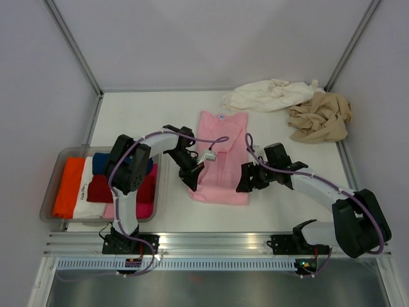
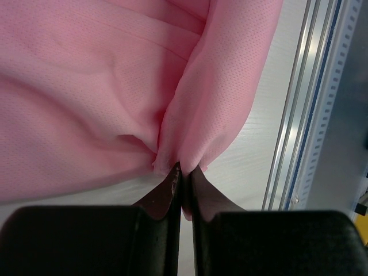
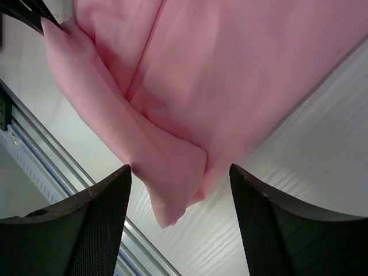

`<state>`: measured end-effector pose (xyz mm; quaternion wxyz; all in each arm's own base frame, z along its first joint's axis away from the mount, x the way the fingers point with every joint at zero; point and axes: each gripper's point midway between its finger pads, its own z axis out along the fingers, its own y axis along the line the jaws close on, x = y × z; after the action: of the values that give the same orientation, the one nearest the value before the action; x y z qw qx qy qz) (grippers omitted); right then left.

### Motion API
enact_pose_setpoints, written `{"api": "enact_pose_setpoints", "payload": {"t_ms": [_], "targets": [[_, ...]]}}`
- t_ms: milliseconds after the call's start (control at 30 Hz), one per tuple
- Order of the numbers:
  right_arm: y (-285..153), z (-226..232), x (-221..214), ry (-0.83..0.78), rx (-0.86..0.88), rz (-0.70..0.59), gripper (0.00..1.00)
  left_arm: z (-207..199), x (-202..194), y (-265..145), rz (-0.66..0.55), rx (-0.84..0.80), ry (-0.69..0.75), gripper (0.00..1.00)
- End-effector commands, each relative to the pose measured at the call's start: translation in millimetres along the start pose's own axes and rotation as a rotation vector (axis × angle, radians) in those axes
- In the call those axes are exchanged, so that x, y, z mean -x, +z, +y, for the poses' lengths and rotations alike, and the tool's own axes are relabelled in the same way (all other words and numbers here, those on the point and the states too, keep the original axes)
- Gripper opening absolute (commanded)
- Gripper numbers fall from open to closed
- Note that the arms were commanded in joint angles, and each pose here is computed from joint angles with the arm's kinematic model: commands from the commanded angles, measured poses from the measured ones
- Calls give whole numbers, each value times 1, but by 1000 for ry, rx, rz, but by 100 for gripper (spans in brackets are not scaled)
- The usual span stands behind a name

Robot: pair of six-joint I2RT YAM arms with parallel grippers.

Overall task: Roll the t-shirts
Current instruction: Roll the tshirt

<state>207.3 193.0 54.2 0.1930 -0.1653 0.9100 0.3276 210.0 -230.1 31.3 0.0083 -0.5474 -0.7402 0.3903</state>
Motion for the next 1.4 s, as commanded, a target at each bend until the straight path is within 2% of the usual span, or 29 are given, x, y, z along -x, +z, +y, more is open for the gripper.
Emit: {"api": "enact_pose_setpoints", "payload": {"t_ms": [0,200,233,267,300,333,433,467,533,600,733,833,933,1033,1167,1367], "targets": [[-2,20,-6,-22,107,9,73,1,10,-3,-20,-17,22,13],[-8,24,-25,5,129,48,69,3,8,-1,-18,-25,13,14],[-5,21,-28,22,116,61,64,3,6,0,-17,-27,12,14],[-4,18,-29,30,106,66,54,4,6,0,-15,-28,11,14],[-2,17,-28,36,101,67,37,4,6,0,-16,-28,10,14],[0,16,-28,42,99,74,33,4,6,0,-18,-28,9,15],[3,19,-20,43,121,64,17,6,8,-4,-19,-11,22,30],[4,21,-18,43,131,63,14,6,9,-6,-21,-5,28,38],[5,21,-16,48,131,66,2,7,14,-15,-33,17,31,45],[4,19,-10,55,128,59,0,10,23,-27,-56,43,36,49],[1,5,2,150,111,21,0,15,34,-71,-148,138,-43,50],[1,-2,10,206,107,-5,0,12,24,-80,-126,201,-92,49],[4,0,15,236,126,-19,0,-1,23,-87,-153,252,-111,47],[6,-5,14,220,109,-20,0,-4,15,-76,-123,308,-154,43],[6,-11,10,248,90,-3,0,-12,-5,-41,-15,300,-214,41],[7,-18,12,247,66,-17,0,-10,-12,-20,-6,307,-252,36]]}}
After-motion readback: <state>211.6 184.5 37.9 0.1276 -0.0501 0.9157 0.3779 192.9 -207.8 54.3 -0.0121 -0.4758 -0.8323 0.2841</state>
